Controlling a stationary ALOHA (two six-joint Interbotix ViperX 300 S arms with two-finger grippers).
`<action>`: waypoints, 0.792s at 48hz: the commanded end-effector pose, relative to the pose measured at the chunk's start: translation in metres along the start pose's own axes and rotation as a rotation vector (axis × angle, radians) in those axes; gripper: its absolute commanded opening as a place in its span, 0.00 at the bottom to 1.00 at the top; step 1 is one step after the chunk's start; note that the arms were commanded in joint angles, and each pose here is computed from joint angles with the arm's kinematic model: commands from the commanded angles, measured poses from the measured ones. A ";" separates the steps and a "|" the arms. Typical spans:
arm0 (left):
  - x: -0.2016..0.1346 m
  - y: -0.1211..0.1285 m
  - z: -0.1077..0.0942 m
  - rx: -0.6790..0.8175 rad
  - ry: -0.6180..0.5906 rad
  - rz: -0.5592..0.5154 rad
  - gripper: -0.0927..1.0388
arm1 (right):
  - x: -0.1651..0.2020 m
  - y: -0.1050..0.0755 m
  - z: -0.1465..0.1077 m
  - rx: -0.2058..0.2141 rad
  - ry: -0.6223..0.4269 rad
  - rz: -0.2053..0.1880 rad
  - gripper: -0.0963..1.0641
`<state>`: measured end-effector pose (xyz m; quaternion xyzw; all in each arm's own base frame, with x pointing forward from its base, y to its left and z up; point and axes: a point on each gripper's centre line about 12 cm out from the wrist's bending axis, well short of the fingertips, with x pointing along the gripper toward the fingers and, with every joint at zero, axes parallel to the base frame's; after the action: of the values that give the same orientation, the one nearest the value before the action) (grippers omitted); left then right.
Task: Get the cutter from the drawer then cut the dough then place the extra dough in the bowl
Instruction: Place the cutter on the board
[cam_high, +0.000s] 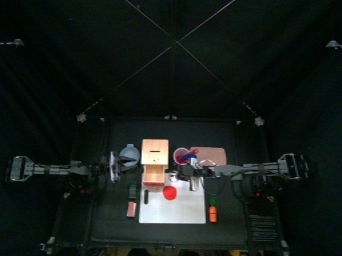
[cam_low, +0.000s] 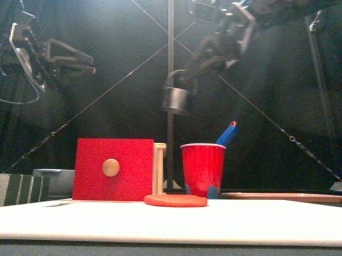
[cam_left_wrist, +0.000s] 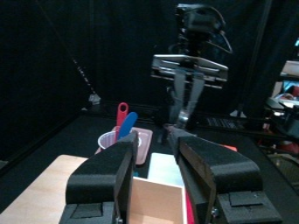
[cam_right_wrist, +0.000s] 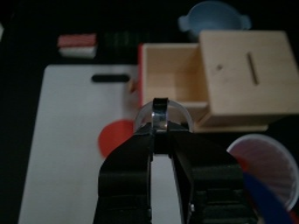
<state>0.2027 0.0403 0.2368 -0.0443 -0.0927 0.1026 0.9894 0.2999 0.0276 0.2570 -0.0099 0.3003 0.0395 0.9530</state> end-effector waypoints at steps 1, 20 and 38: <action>0.009 0.001 0.013 -0.013 -0.043 0.018 0.74 | -0.006 0.004 -0.022 0.062 0.021 0.019 0.48; 0.013 0.003 0.015 -0.039 -0.034 0.036 0.74 | 0.036 -0.005 -0.078 0.062 0.112 -0.012 0.53; 0.019 0.023 0.020 -0.069 -0.010 0.147 0.78 | 0.045 -0.004 -0.055 0.141 0.101 -0.008 0.76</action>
<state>0.2082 0.0551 0.2422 -0.0805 -0.0830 0.1464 0.9824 0.2962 0.0243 0.1666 0.0540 0.3764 0.0117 0.9248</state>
